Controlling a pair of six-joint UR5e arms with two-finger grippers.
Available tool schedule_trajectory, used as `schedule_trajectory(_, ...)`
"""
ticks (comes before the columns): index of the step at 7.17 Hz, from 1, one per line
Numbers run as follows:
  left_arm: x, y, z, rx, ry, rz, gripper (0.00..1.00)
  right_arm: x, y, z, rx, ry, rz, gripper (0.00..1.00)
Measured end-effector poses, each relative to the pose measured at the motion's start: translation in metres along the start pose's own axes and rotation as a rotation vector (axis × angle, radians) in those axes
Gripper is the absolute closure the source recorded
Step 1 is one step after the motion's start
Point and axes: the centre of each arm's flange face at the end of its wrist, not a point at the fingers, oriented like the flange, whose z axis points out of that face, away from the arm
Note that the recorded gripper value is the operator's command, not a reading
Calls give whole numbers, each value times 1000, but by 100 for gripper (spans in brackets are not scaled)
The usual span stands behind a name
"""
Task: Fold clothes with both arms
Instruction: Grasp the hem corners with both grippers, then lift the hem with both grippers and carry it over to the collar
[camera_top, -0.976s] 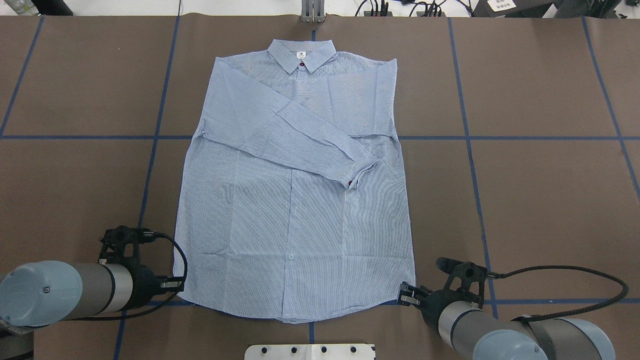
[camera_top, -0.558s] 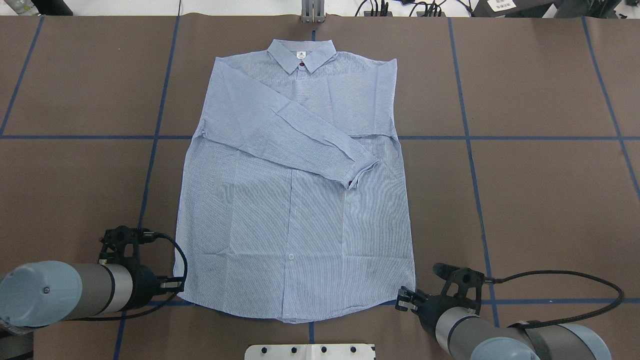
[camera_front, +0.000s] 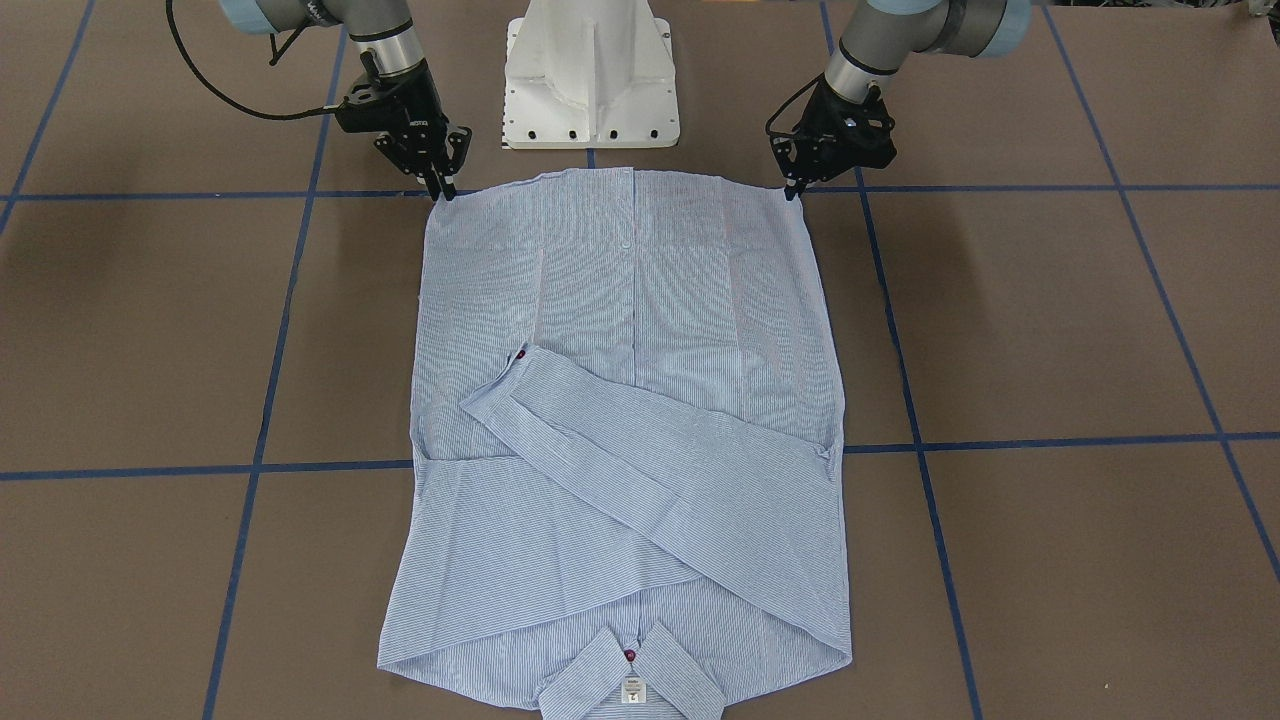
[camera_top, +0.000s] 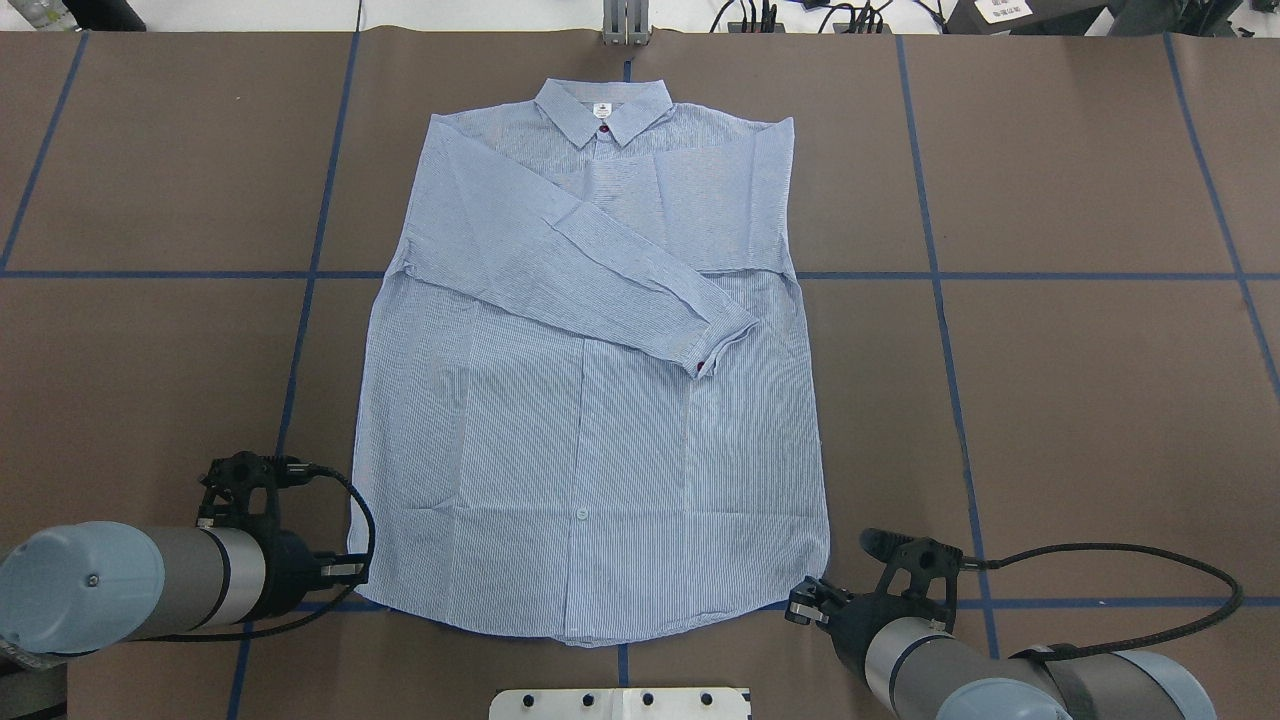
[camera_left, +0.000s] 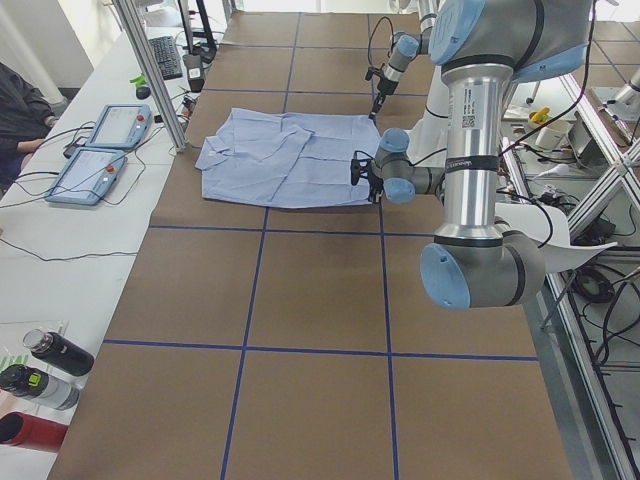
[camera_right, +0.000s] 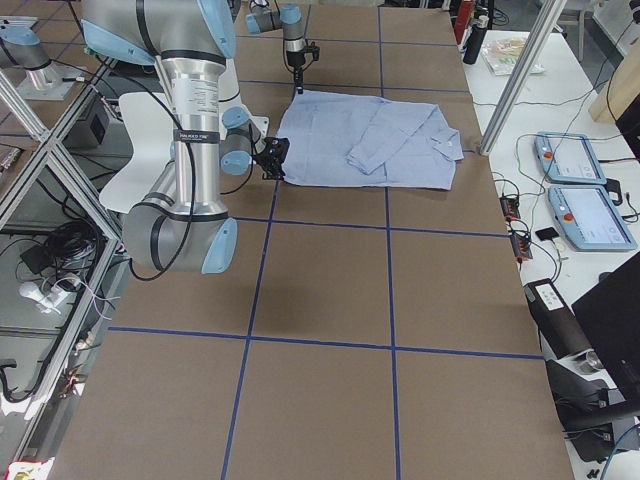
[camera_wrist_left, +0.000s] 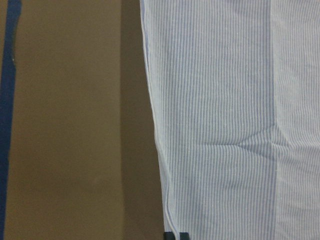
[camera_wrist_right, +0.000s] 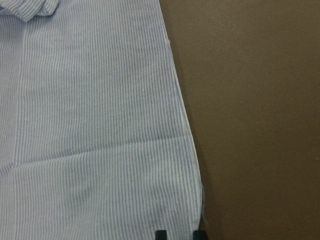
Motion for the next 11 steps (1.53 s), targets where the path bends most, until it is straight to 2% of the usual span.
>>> schedule_trajectory(3, 2, 0, -3, 1, 6, 0, 100, -1, -1, 0, 1, -2, 1, 100)
schedule_trajectory(6, 9, 1, -15, -2, 33, 3, 100, -5, -9, -10, 3, -16, 11, 100)
schedule_trajectory(8, 34, 5, -59, -37, 97, 9, 100, -19, -21, -52, -28, -19, 16, 100)
schedule_trajectory(10, 65, 17, -129, -131, 169, 18, 100, -35, -37, -125, -128, 18, 15, 100)
schedule_trajectory(11, 74, 22, -153, -174, 200, 6, 100, -37, -47, -159, -183, 37, 18, 100)
